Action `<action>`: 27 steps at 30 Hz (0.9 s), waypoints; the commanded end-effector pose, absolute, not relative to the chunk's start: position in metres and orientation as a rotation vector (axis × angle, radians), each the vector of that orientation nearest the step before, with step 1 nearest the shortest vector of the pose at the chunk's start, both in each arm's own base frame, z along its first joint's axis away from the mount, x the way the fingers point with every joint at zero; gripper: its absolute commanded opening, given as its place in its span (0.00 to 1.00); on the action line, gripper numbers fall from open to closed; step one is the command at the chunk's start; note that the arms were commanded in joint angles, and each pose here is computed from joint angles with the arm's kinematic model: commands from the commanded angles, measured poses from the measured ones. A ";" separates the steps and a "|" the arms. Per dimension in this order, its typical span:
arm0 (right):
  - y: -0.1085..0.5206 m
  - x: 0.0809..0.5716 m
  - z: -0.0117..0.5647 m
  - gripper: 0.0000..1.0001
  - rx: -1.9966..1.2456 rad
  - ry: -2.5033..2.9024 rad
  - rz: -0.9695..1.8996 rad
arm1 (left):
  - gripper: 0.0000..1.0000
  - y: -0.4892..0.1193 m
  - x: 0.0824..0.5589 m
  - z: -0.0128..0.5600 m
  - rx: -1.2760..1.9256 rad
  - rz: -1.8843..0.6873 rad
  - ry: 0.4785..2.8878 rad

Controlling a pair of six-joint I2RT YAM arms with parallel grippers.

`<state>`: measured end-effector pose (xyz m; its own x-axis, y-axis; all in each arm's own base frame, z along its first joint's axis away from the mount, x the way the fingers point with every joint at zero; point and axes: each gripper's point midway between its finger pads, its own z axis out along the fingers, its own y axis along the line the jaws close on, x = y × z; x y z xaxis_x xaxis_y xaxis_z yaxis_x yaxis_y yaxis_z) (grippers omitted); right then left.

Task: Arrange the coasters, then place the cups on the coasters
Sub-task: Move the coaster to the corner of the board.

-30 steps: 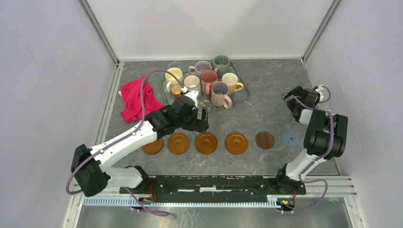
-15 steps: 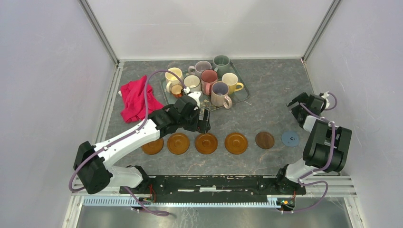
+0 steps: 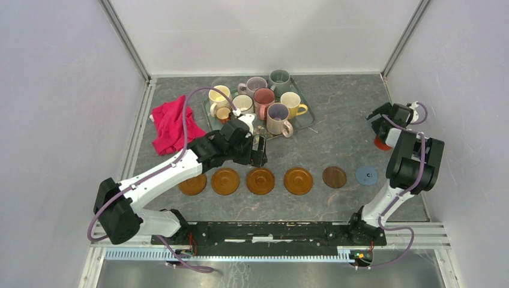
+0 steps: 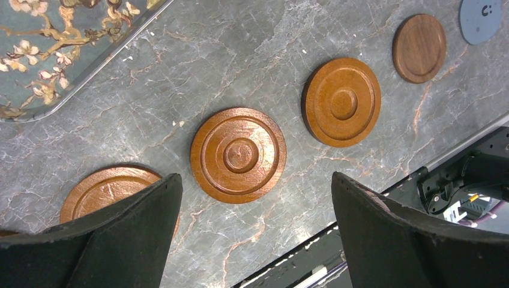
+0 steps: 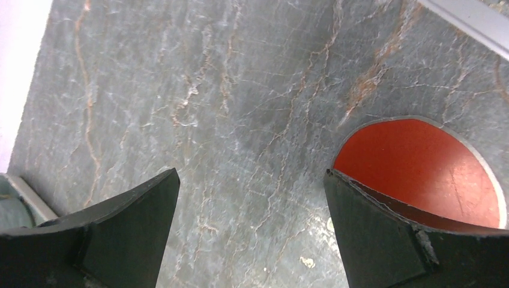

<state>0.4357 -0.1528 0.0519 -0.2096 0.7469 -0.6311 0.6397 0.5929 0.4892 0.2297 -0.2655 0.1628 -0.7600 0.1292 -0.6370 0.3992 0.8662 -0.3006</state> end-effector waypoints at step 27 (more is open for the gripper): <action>-0.188 0.380 0.022 0.98 1.374 1.811 -0.014 | 1.00 -0.274 0.236 0.189 0.340 -0.616 2.361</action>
<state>0.4080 -0.1877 0.0382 -0.0528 0.7701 -0.6357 0.7395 0.4579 0.4934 0.2317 -0.2676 0.1704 -0.7539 0.1225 -0.6455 0.4021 0.8631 -0.3057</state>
